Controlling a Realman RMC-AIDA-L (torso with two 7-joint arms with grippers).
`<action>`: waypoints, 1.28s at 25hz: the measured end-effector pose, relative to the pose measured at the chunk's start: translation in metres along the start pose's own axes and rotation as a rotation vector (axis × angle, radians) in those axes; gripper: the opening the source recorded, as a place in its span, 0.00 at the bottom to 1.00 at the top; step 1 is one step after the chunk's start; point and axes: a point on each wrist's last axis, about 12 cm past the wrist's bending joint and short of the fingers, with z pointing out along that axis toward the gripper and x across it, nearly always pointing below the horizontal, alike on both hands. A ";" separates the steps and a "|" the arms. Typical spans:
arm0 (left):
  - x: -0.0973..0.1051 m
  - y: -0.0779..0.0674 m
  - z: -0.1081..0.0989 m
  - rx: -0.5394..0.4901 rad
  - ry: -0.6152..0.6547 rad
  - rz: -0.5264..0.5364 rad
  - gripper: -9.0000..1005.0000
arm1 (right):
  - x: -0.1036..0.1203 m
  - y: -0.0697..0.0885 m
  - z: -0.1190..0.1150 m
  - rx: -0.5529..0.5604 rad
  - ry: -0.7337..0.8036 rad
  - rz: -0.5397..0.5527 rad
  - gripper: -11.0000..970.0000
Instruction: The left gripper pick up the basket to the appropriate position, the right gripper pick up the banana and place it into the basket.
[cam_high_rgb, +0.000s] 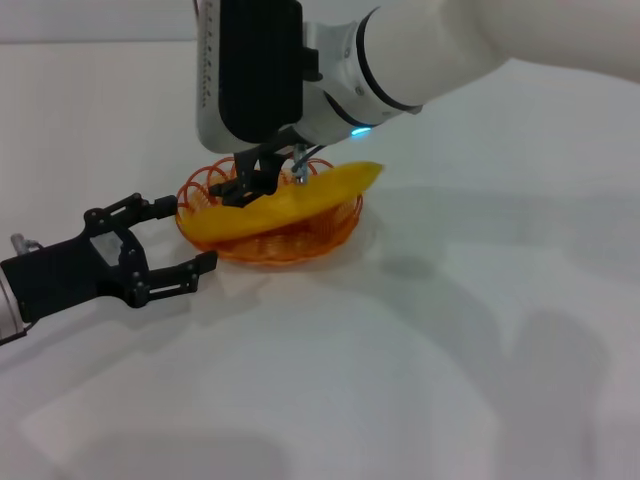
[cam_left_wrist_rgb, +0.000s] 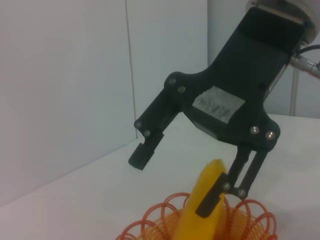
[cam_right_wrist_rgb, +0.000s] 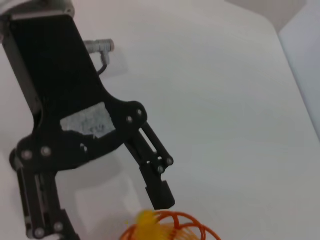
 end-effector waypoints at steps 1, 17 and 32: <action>0.000 0.000 0.000 -0.001 0.001 -0.001 0.89 | -0.001 0.000 -0.001 0.002 -0.004 0.000 0.79; 0.006 -0.002 -0.006 -0.017 0.007 -0.011 0.89 | 0.037 0.004 -0.069 0.126 -0.135 0.113 0.78; 0.007 -0.005 -0.006 -0.022 0.001 -0.003 0.89 | 0.109 0.020 -0.121 0.022 -0.372 0.292 0.78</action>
